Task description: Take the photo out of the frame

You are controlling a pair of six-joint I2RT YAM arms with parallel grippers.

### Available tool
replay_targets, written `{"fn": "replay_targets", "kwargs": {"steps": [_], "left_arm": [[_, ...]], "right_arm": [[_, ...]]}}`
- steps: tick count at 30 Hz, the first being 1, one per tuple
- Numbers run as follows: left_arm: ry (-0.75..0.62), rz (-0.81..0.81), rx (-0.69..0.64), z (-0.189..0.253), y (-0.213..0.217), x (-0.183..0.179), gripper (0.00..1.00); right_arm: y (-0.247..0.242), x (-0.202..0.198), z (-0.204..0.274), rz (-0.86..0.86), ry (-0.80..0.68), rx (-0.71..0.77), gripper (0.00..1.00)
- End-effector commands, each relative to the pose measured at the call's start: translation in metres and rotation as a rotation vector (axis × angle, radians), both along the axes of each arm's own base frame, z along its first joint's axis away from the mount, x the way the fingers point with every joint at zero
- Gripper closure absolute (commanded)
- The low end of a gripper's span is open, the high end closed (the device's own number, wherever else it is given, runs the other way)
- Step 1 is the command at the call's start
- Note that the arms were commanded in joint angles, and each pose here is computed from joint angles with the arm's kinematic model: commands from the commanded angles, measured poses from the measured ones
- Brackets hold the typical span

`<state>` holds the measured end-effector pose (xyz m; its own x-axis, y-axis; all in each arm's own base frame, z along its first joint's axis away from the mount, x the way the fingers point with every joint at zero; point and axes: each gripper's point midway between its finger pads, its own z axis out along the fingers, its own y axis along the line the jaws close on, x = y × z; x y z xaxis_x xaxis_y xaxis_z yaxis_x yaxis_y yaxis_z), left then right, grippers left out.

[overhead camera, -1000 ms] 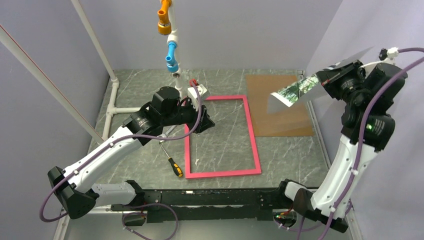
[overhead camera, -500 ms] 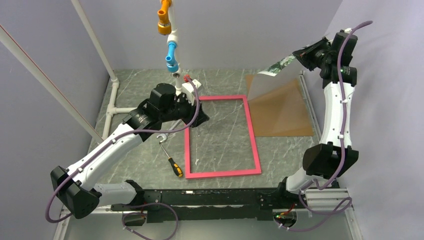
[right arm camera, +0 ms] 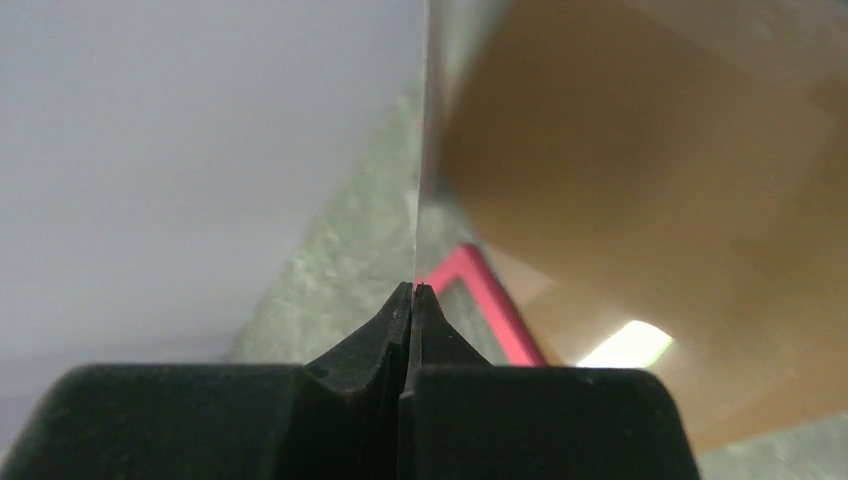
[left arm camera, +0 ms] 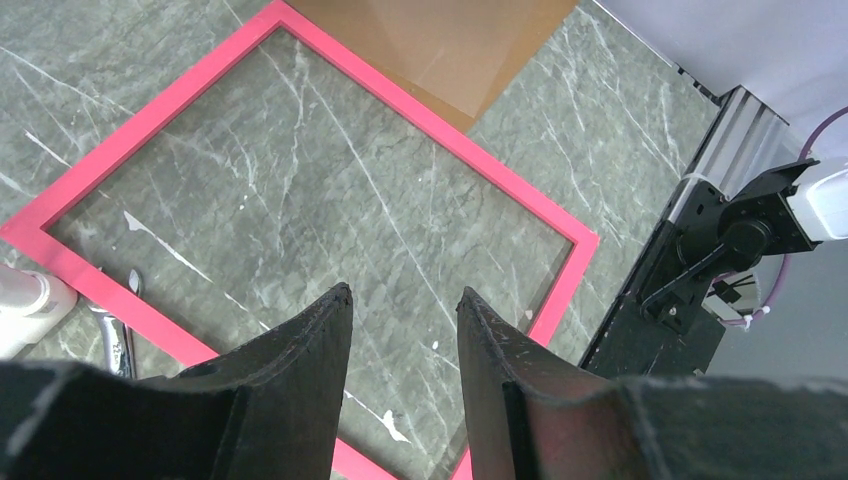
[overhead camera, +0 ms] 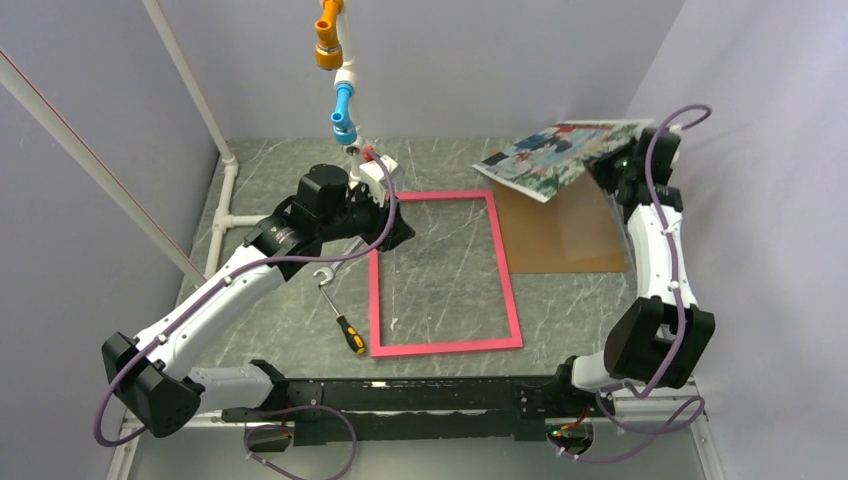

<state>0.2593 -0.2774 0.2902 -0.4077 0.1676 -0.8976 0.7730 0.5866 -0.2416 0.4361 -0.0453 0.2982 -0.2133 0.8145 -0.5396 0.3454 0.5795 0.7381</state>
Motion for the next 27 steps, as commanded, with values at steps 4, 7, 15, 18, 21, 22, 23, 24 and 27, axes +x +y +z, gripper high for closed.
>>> {"fn": "replay_targets", "kwargs": {"steps": [4, 7, 15, 18, 21, 22, 23, 24, 27], "left_arm": [[-0.023, 0.011, -0.025, 0.006, -0.002, 0.005, 0.53], [-0.016, 0.007, -0.025, 0.004, -0.003, 0.005, 0.53], [-0.012, 0.014, -0.015, 0.000, -0.003, 0.008, 0.53], [-0.002, 0.016, -0.012, -0.003, -0.004, 0.009, 0.53], [0.004, 0.015, -0.008, -0.006, -0.004, 0.010, 0.53], [0.005, 0.017, -0.005, -0.006, -0.004, 0.010, 0.53], [0.004, 0.020, -0.003, -0.007, -0.004, 0.011, 0.53], [0.005, 0.022, 0.000, -0.008, -0.004, 0.011, 0.53], [0.009, 0.024, 0.008, -0.010, -0.004, 0.012, 0.53]], "right_arm": [[-0.033, -0.026, -0.090, -0.151, 0.130, -0.074, 1.00], [-0.040, -0.039, -0.123, -0.164, 0.188, -0.077, 1.00], [-0.057, -0.065, -0.178, -0.202, 0.257, -0.056, 1.00], [-0.064, -0.066, -0.183, -0.251, 0.244, -0.035, 1.00], [-0.069, -0.068, -0.186, -0.320, 0.218, -0.004, 1.00], [-0.068, -0.068, -0.188, -0.331, 0.215, 0.013, 1.00], [-0.072, -0.067, -0.189, -0.360, 0.199, 0.016, 1.00], [-0.073, -0.067, -0.192, -0.375, 0.194, 0.027, 1.00], [-0.068, -0.065, -0.204, -0.377, 0.203, 0.066, 1.00]]}}
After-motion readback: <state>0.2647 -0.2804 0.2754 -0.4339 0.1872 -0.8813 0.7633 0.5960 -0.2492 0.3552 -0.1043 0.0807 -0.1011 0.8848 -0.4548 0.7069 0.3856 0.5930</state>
